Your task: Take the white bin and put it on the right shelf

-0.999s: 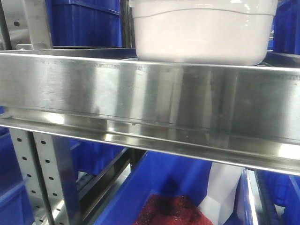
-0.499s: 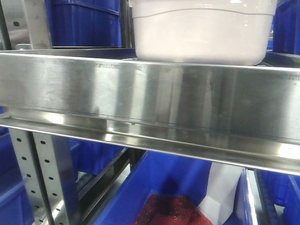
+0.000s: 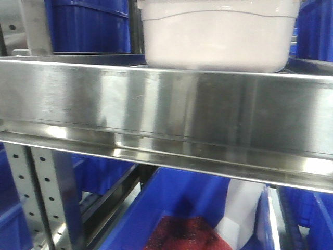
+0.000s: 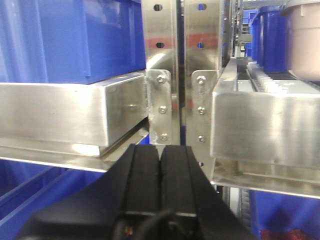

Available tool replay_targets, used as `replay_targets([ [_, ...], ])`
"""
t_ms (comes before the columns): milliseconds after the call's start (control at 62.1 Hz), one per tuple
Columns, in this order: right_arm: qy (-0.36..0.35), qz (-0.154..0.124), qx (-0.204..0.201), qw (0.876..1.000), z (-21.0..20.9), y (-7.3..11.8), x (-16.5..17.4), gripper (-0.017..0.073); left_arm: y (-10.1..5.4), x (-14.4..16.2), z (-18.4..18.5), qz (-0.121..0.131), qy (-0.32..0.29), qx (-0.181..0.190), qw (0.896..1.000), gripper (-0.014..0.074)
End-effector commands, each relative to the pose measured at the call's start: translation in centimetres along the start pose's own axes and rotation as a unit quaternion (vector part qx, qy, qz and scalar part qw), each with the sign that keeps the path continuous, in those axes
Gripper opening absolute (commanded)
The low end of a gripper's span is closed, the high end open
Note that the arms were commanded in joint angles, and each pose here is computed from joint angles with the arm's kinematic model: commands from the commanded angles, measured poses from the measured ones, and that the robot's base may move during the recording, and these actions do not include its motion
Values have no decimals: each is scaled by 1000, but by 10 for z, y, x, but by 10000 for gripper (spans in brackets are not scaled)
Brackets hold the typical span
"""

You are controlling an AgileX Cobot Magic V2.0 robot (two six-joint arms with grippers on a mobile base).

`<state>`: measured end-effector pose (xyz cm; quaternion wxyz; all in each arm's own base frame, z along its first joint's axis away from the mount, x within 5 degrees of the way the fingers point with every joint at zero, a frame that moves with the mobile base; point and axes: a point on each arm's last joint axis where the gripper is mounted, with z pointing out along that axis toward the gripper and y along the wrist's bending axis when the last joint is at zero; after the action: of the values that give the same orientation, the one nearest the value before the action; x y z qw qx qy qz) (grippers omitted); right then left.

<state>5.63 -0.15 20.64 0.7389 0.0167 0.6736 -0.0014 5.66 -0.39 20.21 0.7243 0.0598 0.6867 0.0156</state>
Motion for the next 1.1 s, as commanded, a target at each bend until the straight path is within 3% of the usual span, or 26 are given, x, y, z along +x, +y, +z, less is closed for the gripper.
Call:
replay_targets([
  [0, -48, -1, 1, 999, -2, 0, -9, 78, 2, -5, -1, -5, -44, -15, 999, -117],
  [226, -49, -4, 19, 999, -2, -2, -9, 78, 2, -5, -1, -5, -44, -15, 999, -117],
  [1079, -49, -4, 19, 999, -2, -2, -9, 78, 2, -6, -1, -5, -44, -12, 999, -117],
])
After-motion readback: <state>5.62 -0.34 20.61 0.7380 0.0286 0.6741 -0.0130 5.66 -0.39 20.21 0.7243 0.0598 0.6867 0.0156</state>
